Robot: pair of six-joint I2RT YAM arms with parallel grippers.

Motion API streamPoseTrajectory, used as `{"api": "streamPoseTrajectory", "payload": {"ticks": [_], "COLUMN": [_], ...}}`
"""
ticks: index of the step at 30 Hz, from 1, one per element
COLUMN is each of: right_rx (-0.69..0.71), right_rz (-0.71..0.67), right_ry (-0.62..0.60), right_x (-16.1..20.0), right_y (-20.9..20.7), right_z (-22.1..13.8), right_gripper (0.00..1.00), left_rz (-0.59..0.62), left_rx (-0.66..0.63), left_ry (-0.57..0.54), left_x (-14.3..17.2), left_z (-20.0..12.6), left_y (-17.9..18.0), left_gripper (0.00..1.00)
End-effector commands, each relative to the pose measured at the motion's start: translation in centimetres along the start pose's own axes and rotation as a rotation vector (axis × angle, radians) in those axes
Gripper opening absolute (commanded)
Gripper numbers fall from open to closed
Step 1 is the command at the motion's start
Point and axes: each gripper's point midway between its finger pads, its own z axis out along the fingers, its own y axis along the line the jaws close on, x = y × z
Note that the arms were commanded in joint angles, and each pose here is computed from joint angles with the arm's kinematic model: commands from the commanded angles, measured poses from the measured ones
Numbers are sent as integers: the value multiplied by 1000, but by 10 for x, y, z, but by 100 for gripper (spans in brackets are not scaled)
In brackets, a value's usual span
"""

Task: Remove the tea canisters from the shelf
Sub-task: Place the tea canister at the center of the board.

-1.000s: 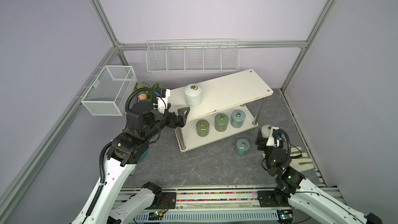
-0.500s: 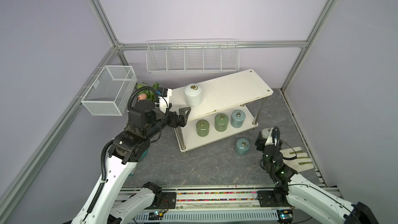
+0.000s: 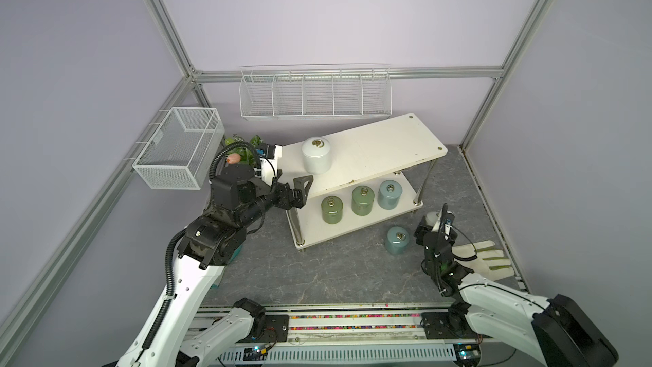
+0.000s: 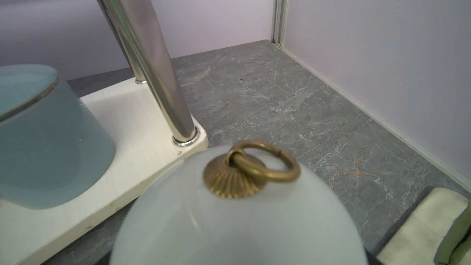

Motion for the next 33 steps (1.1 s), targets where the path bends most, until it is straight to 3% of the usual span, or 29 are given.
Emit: {"api": "streamPoseTrajectory", "payload": {"ticks": [1, 18, 33], "right_rx": [30, 118, 211], "right_rz": [115, 147, 100], "right_ry": [-71, -11, 98], "right_x": [-17, -8, 46], "right_y": [-3, -5, 1], "right_z": [2, 9, 27], "right_gripper": [60, 58, 60], "left_rz": [5, 15, 29], "left_rx": [12, 26, 29], "left_ry": [-29, -39, -37], "left_x": [-11, -11, -8], "left_z": [-11, -15, -15], "left_y": [-5, -9, -10], "left_gripper": [100, 100, 100]}}
